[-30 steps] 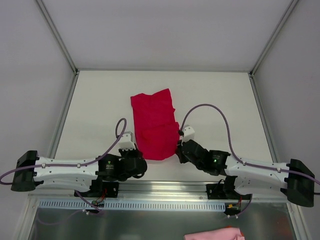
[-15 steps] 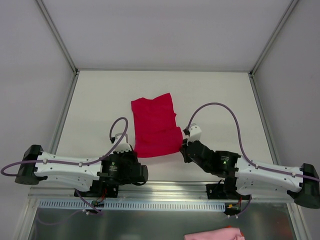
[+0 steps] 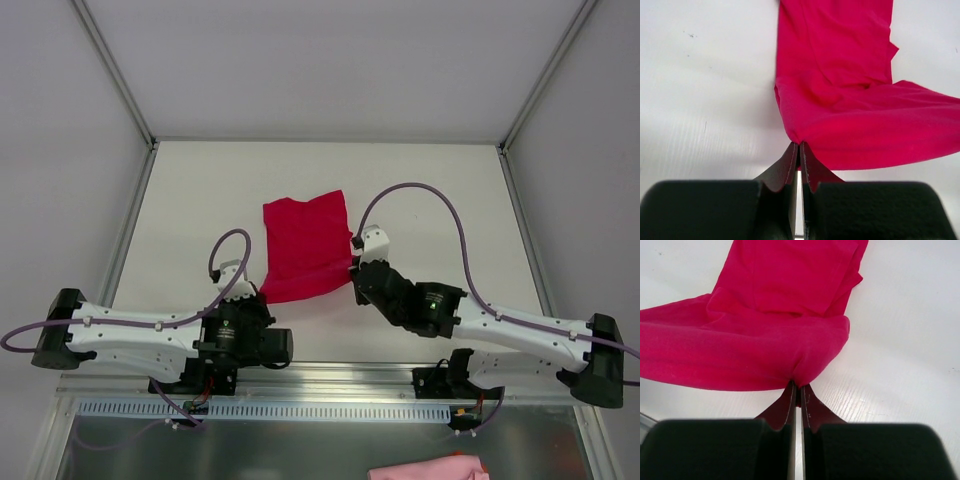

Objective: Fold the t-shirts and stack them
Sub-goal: Grab one side of the 2/3 rectangular tshirt with both arms, then fold the long partially folded tshirt into a neat square

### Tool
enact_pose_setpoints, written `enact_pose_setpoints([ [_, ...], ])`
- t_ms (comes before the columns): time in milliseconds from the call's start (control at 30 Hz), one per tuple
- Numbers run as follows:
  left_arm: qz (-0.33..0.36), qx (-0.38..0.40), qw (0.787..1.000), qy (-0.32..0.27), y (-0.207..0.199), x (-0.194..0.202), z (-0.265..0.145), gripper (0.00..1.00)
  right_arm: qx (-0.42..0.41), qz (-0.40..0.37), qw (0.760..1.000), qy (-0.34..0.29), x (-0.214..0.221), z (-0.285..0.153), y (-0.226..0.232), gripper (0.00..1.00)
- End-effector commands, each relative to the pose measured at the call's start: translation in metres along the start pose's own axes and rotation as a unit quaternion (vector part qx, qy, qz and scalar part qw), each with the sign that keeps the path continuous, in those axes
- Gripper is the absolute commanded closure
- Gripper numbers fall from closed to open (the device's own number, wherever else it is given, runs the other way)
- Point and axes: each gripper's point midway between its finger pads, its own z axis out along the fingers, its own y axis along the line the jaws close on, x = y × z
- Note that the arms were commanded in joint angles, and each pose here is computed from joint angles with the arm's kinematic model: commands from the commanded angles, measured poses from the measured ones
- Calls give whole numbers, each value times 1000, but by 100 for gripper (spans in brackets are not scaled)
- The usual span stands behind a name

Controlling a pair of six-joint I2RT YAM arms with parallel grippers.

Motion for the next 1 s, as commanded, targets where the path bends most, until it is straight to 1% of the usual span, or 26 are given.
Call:
enact_pose_setpoints([
  [0,15,-15,998,-57,-1,-32,4,100,32,-3,999,-24,-26,-1,-16,99],
  [33,14,-19,998,-57,-4,-35,6,100,38,-2,999,-25,-28,0,-20,99],
  [67,42,-33,997,-57,-1,-37,12,100,38,-3,999,-25,-30,0,-21,99],
  [100,50,-35,997,-55,-3,-37,17,100,39,0,999,-26,-32,0,-22,99],
  [133,19,-20,998,-53,-20,-35,24,100,43,0,999,-25,-33,1,-25,99],
  [167,49,-30,998,-37,-15,-36,34,100,39,1,999,-25,-35,1,-25,99],
  [200,49,-7,998,-28,-25,-32,34,100,38,2,999,-24,-35,2,-25,99],
  [233,-12,15,999,-39,-42,-45,46,100,40,2,999,-26,-37,4,-28,99],
  [267,33,25,999,-33,-36,-38,55,100,38,3,999,-24,-38,5,-29,99],
  [300,11,63,998,-18,-45,-41,54,100,31,5,999,-23,-40,6,-28,99],
  [333,-7,56,998,-28,-40,-49,63,100,36,4,999,-22,-42,10,-32,99],
  [367,-13,48,998,-30,-36,-55,64,100,34,5,999,-21,-44,11,-33,99],
  [400,-9,32,999,-36,-31,-60,65,100,30,12,999,-21,-47,14,-35,99],
  [500,-2,22,999,-47,-36,-76,65,100,13,17,1000,-19,-53,24,-36,99],
  [700,11,3,999,-46,-35,-78,78,100,-5,12,1000,-3,-65,44,-37,99],
  [867,14,-7,999,-49,-33,-79,84,100,-28,-1,999,18,-75,76,-37,99],
  [900,15,-9,999,-51,-32,-80,85,100,-30,-5,999,33,-69,87,-37,99],
  [933,15,-10,998,-53,-32,-82,85,100,-34,-3,999,29,-78,91,-35,99],
  [967,16,-13,998,-55,-31,-83,86,100,-39,-3,999,38,-77,97,-36,99],
])
